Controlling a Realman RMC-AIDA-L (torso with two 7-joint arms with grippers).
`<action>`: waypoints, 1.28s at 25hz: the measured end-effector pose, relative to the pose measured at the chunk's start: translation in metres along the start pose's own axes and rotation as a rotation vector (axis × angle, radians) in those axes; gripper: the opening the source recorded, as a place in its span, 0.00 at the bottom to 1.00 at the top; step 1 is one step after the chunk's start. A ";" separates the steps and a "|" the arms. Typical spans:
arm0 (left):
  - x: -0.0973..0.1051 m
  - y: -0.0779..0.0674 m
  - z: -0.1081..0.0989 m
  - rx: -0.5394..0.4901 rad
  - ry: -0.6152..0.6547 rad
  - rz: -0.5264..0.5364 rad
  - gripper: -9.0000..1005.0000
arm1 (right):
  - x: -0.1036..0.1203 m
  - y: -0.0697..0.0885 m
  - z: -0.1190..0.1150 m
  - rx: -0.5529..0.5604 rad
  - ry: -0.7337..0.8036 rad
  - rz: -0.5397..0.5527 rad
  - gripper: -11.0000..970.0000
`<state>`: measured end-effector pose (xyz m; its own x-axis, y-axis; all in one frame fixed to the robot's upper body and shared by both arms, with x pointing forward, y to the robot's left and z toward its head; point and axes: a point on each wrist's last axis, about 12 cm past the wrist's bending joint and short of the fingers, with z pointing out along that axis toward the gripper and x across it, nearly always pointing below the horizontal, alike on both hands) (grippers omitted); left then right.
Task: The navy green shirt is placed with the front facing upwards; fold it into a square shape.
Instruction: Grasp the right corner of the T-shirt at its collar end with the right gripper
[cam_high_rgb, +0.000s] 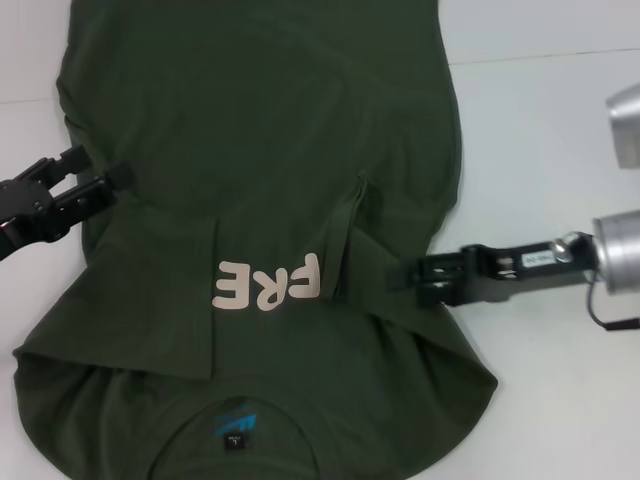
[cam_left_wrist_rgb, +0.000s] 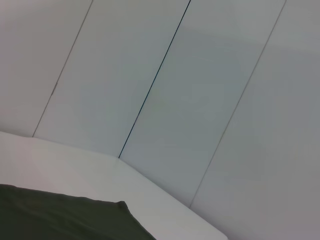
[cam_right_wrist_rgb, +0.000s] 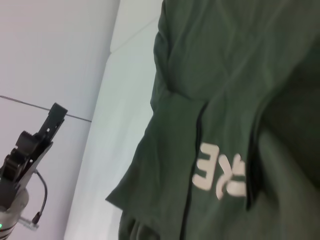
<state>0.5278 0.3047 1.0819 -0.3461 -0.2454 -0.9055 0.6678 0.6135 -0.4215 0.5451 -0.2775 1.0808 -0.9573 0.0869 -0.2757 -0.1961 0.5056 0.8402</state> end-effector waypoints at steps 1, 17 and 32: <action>0.000 0.000 0.000 0.000 0.000 -0.001 0.90 | 0.003 -0.002 -0.004 -0.003 -0.001 0.008 0.98; 0.005 -0.003 0.001 0.006 -0.001 -0.020 0.90 | 0.037 -0.024 -0.052 -0.047 -0.102 -0.023 0.98; 0.003 -0.003 0.004 0.012 -0.001 -0.015 0.90 | 0.015 -0.024 -0.026 0.022 -0.165 -0.078 0.98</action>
<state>0.5275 0.2987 1.0797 -0.3554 -0.2558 -0.8991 0.6705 0.6004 -0.4358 0.5298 -0.3107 1.0690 -0.8911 0.1850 -0.4143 -0.2623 0.5350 0.8031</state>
